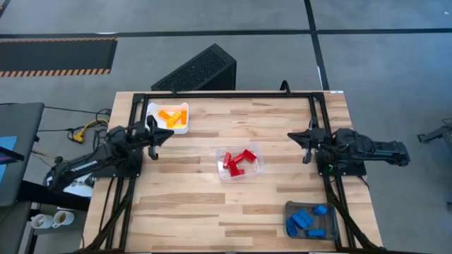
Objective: Sort & place blocks by color
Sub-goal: Return to Home Position
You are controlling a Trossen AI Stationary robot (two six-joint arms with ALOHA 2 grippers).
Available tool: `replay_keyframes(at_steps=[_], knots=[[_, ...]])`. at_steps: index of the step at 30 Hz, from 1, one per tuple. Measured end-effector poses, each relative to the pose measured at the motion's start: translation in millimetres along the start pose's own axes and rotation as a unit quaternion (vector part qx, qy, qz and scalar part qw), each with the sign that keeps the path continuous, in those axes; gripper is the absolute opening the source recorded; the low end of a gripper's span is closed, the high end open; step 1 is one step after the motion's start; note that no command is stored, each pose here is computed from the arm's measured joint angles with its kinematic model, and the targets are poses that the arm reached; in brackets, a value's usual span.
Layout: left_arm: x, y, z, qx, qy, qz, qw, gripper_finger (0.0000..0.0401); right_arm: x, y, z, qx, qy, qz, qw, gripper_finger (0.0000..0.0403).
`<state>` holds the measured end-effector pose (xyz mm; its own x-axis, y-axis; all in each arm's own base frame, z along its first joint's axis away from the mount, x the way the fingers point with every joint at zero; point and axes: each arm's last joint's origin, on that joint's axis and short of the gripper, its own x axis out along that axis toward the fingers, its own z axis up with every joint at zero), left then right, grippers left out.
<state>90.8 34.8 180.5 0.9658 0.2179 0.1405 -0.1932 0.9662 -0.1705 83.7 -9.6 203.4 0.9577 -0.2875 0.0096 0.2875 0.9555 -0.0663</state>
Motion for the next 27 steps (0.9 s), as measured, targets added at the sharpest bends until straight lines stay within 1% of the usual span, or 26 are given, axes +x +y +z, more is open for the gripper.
replay_keyframes(at_steps=[2,5,8,12,16,21,27], knots=[[0.1,0.4,-3.6,-0.003,0.018,0.006,1.0,0.0,0.0,-0.4,-3.3,0.023,0.017,-0.009,1.0,0.002],[-0.7,-0.9,-2.5,0.008,0.01,0.002,1.0,0.0,0.6,-0.1,-6.1,0.057,0.033,-0.011,0.998,0.0027],[-0.8,-0.9,-5.5,0.01,0.025,0.0,1.0,0.0,0.6,0.2,-9.8,0.073,0.05,-0.012,0.996,0.0033],[-0.9,-0.6,-7.5,0.004,0.035,0.001,0.999,0.0,0.1,0.3,-13.6,0.067,0.07,-0.012,0.995,0.0035],[-0.7,1.1,-9.2,-0.006,0.04,0.024,0.999,0.0,-0.3,0.4,-16.1,0.063,0.082,-0.012,0.995,0.0033],[-0.7,2.0,-9.8,-0.006,0.04,0.038,0.998,0.0,-0.6,0.4,-17.9,0.061,0.091,-0.012,0.994,0.0031],[-0.7,2.2,-10.1,-0.006,0.041,0.041,0.998,0.0,-0.9,0.4,-19.1,0.059,0.097,-0.012,0.993,0.0031]])
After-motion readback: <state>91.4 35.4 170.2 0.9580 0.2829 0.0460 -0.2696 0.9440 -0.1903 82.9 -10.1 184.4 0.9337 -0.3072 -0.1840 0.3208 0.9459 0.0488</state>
